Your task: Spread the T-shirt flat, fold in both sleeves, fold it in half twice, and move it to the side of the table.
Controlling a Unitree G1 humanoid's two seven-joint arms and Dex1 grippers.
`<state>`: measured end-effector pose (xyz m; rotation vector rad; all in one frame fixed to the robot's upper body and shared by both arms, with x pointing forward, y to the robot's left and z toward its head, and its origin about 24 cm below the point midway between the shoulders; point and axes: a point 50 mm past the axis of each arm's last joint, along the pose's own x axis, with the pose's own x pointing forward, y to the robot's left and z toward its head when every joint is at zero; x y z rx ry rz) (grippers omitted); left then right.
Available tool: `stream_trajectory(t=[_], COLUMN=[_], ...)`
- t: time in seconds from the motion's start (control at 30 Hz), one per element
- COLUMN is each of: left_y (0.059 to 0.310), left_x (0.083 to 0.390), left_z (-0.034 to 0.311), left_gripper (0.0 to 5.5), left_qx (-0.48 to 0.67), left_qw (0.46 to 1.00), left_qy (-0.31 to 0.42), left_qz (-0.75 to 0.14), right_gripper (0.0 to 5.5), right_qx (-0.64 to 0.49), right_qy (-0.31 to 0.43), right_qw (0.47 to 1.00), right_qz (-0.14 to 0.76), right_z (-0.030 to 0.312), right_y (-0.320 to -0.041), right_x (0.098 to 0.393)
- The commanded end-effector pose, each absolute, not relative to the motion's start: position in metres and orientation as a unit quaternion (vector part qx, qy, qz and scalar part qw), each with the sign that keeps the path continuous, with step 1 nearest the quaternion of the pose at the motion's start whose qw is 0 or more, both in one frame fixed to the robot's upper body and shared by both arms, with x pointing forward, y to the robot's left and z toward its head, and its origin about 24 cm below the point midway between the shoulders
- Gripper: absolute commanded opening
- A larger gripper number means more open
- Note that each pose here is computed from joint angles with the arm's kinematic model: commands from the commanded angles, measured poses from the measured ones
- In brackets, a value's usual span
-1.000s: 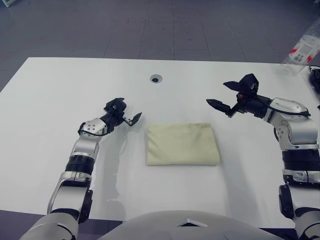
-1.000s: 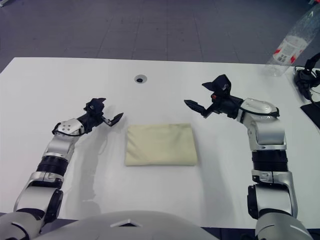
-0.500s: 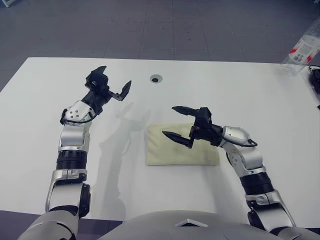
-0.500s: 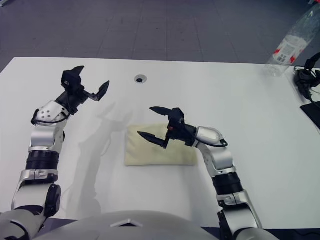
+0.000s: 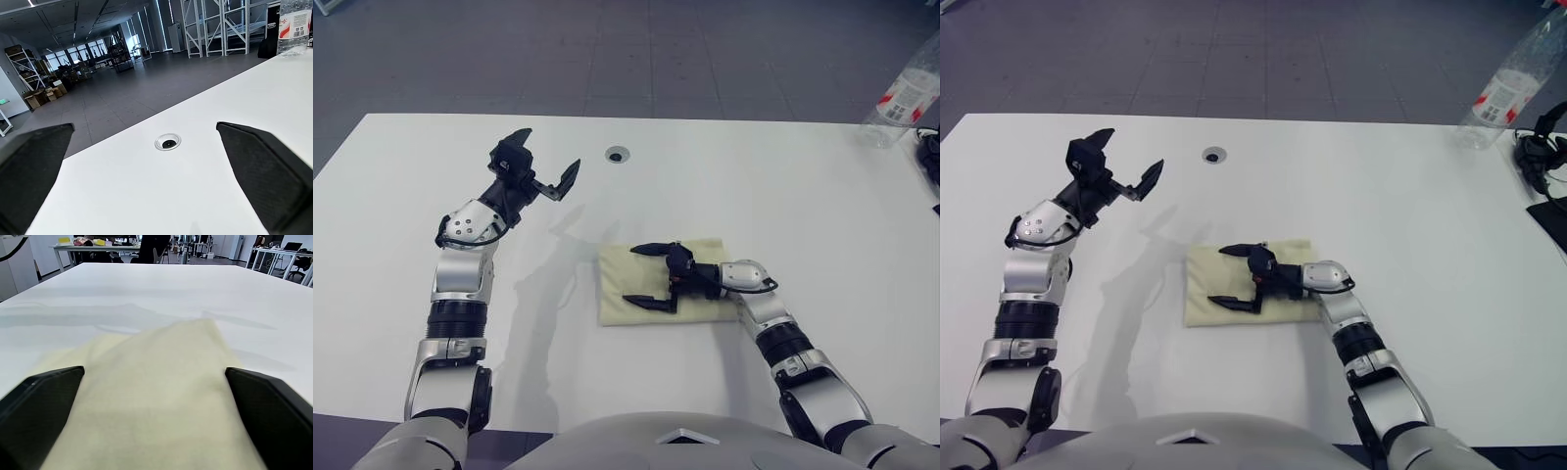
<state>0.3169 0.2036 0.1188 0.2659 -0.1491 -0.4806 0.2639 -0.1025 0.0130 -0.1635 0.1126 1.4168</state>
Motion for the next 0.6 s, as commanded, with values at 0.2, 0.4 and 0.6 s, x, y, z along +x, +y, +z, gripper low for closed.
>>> stream_trajectory(t=[0.2,0.4,0.6], left_y=[0.203,0.208,0.217], left_x=[0.317,0.315,0.309], left_z=[0.115,0.114,0.113], left_gripper=[5.40,5.40,5.40], left_qx=[0.130,0.130,0.130], left_qw=[0.961,0.964,0.967], left_qy=[-0.065,-0.064,-0.061], left_qz=[-0.237,-0.223,-0.210], right_gripper=[5.37,5.37,5.37], right_qx=[-0.084,-0.038,-0.088], right_qy=[0.193,0.243,0.306], right_qw=[0.799,0.910,0.947], right_qz=[0.564,0.335,-0.033], right_z=[-0.025,-0.042,-0.066], right_y=[-0.143,-0.211,-0.288], right_x=[0.267,0.273,0.245])
